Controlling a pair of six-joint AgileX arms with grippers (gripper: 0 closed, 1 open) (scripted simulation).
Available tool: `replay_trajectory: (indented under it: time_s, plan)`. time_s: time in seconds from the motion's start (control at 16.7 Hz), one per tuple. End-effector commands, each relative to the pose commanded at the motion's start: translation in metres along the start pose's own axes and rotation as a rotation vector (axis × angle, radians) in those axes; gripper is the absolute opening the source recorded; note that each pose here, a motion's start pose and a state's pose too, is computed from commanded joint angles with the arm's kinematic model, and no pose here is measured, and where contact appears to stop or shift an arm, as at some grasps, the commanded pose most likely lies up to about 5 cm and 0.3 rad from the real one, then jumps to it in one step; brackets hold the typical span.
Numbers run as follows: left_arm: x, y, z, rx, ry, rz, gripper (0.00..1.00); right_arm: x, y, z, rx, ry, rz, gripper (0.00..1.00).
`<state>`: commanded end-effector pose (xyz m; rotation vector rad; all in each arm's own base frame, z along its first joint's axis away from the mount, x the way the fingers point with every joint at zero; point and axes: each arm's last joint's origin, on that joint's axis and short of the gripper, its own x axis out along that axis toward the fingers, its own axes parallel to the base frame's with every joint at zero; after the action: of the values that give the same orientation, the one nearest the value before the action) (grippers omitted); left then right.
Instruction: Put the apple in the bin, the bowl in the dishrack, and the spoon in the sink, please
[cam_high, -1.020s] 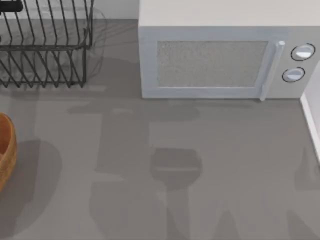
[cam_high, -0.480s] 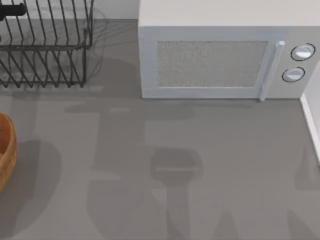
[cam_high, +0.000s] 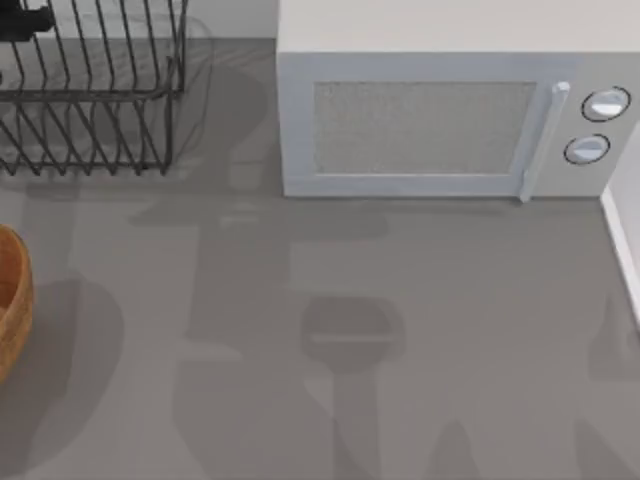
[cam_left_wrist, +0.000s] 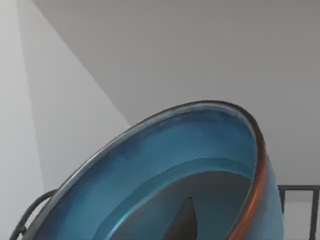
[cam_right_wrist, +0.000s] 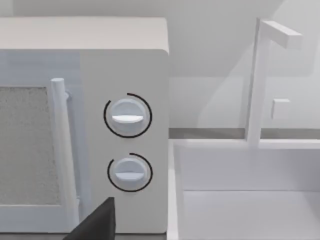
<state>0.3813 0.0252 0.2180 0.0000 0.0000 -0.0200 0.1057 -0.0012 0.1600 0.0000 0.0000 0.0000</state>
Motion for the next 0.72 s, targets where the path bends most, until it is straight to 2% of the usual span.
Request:
replay_trajectory:
  time_s: [0.12, 0.18, 0.72]
  plan:
    - [0.0, 0.0, 0.0, 0.0, 0.0, 0.0, 0.98, 0.0, 0.0, 0.0, 0.0, 0.0, 0.0, 1.0]
    - [0.0, 0.0, 0.0, 0.0, 0.0, 0.0, 1.0, 0.0, 0.0, 0.0, 0.0, 0.0, 0.0, 1.0]
    - [-0.0001, 0.0006, 0.0003, 0.0, -0.001, 0.002, 1.0, 0.0, 0.0, 0.0, 0.0, 0.0, 0.0, 1.0]
